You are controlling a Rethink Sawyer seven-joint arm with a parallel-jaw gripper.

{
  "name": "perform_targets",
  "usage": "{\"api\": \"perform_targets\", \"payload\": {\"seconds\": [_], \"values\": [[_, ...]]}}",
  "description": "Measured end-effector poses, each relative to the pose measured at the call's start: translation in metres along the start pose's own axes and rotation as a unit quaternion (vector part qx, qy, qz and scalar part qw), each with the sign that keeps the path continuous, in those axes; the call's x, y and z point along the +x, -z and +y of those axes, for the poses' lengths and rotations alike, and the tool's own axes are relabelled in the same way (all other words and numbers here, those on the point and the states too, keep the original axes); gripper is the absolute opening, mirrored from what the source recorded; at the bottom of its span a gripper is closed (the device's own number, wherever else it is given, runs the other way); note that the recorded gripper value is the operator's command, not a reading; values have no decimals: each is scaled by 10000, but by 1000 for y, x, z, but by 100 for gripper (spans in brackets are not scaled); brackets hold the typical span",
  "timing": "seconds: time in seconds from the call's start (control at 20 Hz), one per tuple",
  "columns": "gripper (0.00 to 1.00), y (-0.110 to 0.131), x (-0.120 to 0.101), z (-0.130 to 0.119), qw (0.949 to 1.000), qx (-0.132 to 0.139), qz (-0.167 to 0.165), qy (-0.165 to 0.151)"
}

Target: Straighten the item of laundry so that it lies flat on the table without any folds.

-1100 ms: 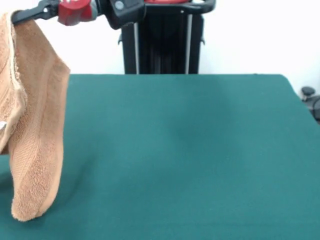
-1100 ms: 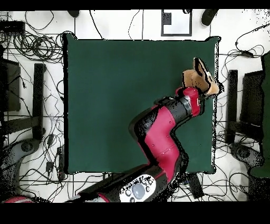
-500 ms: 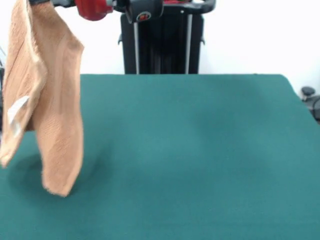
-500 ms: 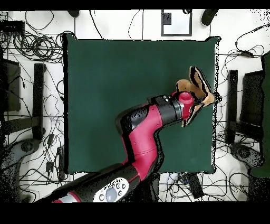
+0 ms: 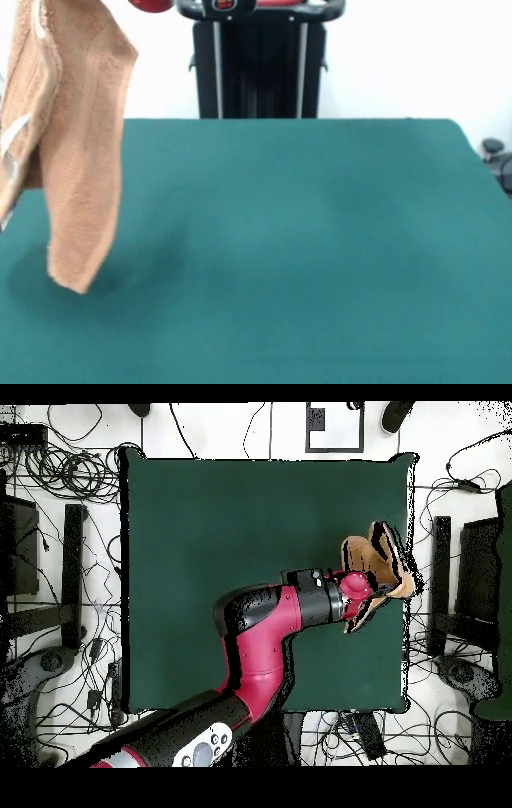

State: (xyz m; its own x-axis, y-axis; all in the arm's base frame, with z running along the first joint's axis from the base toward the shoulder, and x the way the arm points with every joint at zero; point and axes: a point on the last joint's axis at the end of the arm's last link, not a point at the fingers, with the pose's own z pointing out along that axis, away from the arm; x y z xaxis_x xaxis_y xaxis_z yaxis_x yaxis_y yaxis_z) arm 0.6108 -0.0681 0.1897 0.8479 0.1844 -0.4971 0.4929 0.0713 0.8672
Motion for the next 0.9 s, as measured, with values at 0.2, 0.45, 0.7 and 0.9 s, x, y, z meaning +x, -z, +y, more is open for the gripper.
{"api": "perform_targets", "payload": {"seconds": [0.2,0.45,0.7,0.9], "values": [[0,1,0,-6,9999,31,-136,-89],[0,8,4,-11,9997,130,-166,-159],[0,16,11,-16,9994,297,-79,-150],[0,26,18,-21,9984,535,48,-144]]}}
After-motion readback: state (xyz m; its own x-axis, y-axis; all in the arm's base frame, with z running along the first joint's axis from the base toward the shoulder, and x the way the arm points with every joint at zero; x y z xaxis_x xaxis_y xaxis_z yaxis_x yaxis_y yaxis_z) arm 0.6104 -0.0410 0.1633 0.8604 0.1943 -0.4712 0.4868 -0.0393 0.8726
